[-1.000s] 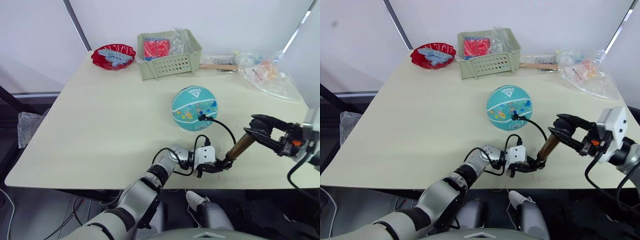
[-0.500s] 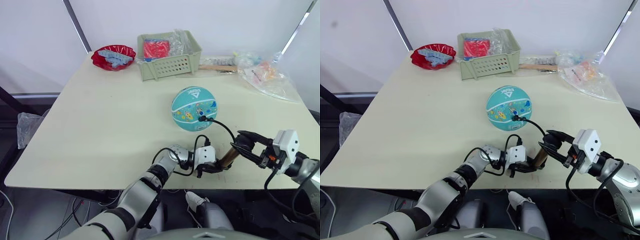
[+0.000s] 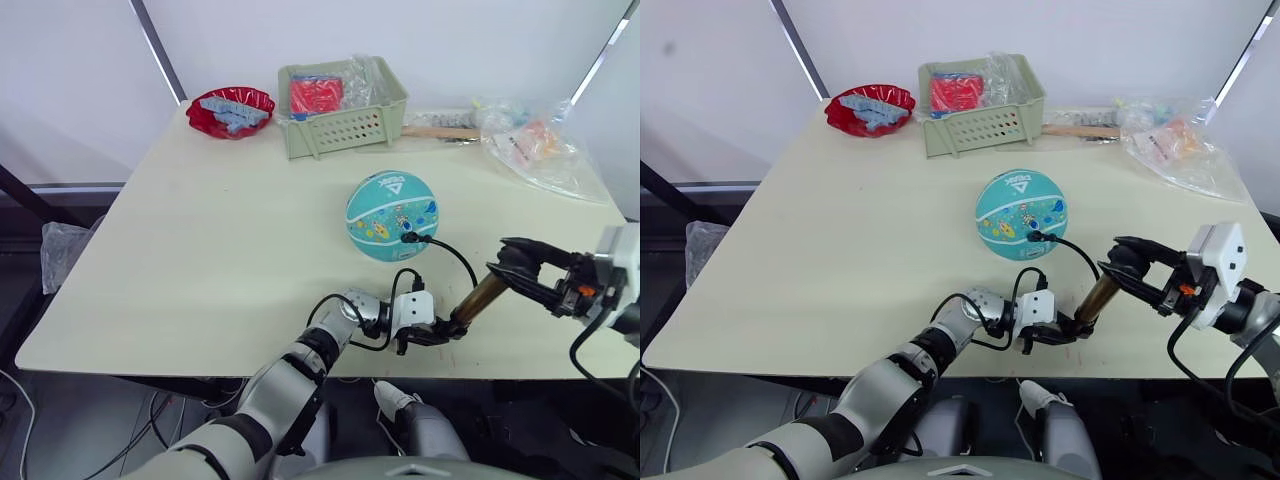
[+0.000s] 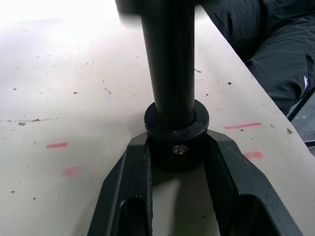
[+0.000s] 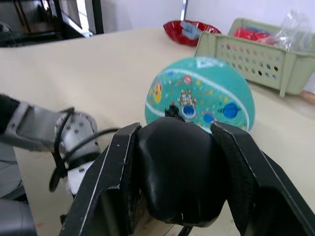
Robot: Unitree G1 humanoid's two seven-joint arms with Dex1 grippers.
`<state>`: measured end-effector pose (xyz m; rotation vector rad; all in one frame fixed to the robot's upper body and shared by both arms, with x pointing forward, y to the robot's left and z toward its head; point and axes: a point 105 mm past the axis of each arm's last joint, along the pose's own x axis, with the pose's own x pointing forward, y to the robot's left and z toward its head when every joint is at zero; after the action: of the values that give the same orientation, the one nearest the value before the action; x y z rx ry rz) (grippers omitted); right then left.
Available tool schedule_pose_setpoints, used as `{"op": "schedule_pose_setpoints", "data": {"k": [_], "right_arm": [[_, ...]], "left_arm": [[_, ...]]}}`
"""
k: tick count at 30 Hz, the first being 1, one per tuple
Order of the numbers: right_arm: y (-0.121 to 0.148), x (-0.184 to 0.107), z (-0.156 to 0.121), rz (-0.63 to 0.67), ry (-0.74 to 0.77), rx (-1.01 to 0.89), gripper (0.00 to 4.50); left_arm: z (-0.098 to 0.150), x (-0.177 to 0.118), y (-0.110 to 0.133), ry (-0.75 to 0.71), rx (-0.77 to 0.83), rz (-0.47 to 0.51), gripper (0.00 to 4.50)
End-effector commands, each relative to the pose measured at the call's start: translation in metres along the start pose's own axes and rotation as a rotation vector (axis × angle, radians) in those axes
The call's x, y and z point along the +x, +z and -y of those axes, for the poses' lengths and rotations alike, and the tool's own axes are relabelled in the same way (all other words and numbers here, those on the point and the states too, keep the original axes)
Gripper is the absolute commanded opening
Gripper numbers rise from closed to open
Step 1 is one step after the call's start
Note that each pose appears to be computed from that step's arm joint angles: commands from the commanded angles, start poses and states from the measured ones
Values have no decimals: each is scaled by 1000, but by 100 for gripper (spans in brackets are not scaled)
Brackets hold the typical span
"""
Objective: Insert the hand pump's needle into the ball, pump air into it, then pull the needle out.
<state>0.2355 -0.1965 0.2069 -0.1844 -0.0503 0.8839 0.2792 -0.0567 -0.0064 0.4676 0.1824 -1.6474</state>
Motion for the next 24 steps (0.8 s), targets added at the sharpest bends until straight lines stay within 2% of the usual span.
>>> {"op": "schedule_pose_setpoints", "data": {"k": [1,7,10,16,20,24], "right_arm": [[60,-14,12,138,-62,-91,172],[94,-22,22,191,-103,-105,172],[99,-24,25,186,-118,-110,172],[80,-20,21,138,-105,-65,172],[43,-10,8,80,-70,17,172],[18,-5,1,53,-55,61,172]], "left_arm": [[31,-3,-44,-101,-106,-149,105],[31,-2,-43,-105,-103,-149,105],[31,-2,-43,-107,-102,-150,105],[31,-1,-42,-108,-102,-147,105],[32,-1,-42,-108,-105,-145,105],[32,-1,-42,-108,-106,-143,105]]}}
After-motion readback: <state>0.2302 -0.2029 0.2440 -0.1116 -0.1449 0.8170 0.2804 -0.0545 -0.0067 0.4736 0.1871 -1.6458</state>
